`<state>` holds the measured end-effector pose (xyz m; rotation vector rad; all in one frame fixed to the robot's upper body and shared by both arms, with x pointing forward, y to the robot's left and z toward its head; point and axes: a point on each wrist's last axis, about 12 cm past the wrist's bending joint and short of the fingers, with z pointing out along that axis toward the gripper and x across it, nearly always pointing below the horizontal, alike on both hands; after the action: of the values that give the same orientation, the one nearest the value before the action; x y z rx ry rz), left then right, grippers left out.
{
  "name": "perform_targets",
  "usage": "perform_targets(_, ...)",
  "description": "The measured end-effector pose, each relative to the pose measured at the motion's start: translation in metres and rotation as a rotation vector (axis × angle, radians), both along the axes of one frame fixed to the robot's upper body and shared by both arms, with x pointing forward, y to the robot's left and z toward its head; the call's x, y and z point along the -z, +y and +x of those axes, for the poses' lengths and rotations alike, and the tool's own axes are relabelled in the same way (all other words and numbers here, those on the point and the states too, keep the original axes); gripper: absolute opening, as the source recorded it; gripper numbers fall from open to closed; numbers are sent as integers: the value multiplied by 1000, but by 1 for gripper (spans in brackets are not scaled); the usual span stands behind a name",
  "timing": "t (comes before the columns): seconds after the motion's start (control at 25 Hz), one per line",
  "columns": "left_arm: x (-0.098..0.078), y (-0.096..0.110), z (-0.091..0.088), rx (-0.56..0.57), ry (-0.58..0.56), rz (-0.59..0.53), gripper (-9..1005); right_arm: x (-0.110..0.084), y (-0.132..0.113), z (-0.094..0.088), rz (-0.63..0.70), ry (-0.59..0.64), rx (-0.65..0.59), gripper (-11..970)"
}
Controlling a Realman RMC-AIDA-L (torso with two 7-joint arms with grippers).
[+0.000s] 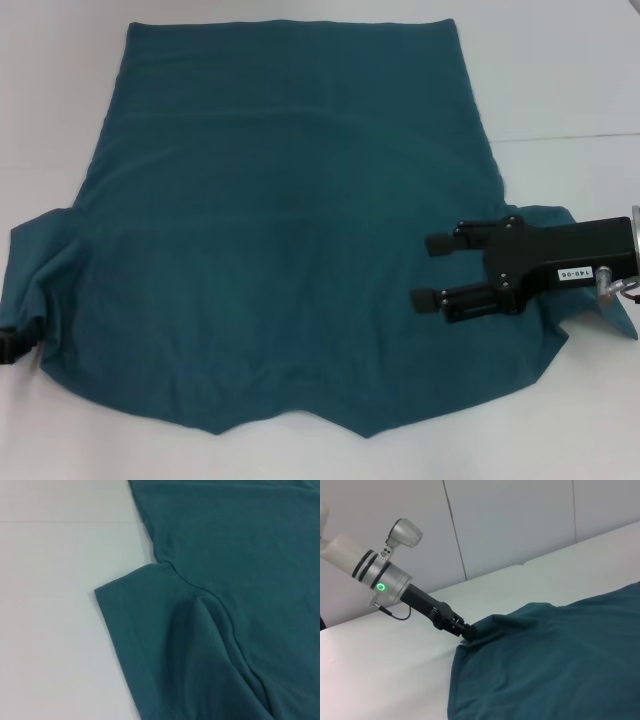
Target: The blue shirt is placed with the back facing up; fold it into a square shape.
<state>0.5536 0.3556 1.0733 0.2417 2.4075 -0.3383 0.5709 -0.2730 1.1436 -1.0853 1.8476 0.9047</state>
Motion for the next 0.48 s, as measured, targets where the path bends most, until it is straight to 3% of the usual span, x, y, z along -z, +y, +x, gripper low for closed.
perform_targets(0.48,1,-9,4,28,-2,-8,126,1,2,0,3,1,0,914)
